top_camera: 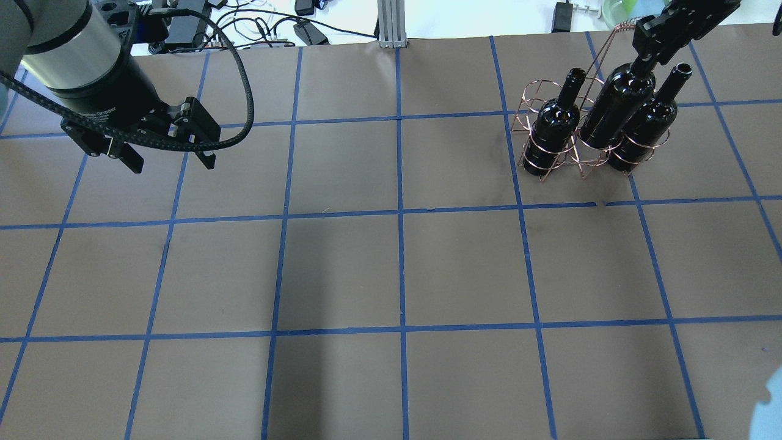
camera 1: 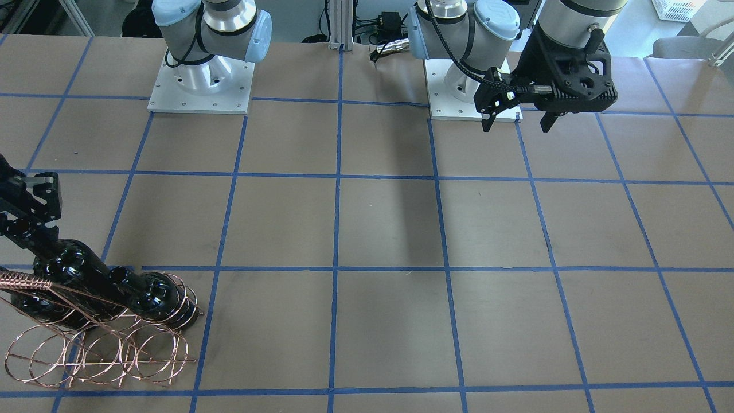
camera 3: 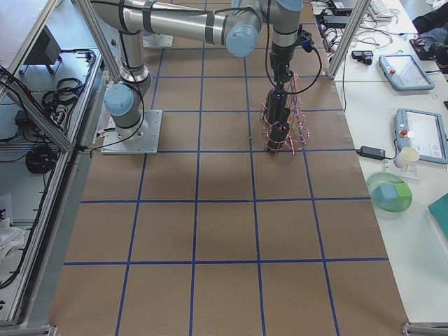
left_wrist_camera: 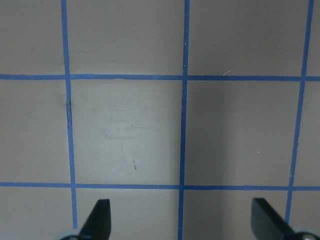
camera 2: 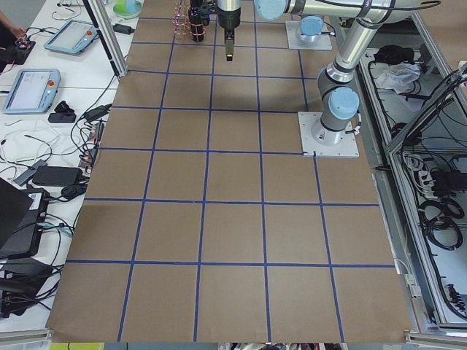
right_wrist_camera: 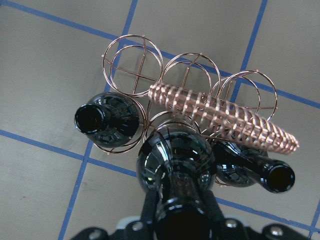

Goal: Place wine into wine basket
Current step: 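Lower the bottle into the empty rack slot beside the other bottles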

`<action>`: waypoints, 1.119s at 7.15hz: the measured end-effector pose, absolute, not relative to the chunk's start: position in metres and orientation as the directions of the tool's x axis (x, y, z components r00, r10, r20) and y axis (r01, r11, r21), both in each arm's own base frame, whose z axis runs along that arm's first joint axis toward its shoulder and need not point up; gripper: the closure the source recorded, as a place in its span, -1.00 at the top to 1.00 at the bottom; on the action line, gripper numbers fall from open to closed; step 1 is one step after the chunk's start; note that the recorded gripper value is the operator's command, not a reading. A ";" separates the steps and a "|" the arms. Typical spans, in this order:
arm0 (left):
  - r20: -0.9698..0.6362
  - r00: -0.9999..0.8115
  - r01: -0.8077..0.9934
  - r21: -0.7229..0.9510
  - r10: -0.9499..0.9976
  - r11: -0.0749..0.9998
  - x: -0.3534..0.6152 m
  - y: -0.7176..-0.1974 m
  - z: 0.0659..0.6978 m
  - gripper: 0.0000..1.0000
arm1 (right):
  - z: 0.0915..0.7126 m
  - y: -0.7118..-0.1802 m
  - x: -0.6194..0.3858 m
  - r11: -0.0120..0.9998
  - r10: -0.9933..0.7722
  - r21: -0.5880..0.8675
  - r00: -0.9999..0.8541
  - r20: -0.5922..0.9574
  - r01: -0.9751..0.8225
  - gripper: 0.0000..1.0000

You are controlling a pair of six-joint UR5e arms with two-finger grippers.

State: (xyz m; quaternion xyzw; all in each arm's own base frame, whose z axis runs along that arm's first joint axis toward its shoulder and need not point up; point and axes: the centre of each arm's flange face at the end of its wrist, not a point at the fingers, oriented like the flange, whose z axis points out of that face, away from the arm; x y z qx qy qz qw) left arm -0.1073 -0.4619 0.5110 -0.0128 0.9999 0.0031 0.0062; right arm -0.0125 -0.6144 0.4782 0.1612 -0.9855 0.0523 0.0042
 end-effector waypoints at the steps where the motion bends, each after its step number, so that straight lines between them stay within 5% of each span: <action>1: -0.012 -1.000 -0.026 0.005 -0.026 1.000 -0.107 -0.461 0.511 1.00 | 0.472 -0.617 -0.013 0.942 -0.321 -0.094 -0.947 0.020 -0.321 -1.00; 8: -0.011 -1.000 -0.027 0.008 -0.027 1.000 -0.108 -0.459 0.510 1.00 | 0.442 -0.633 -0.017 0.935 -0.351 -0.062 -0.937 0.003 -0.350 -1.00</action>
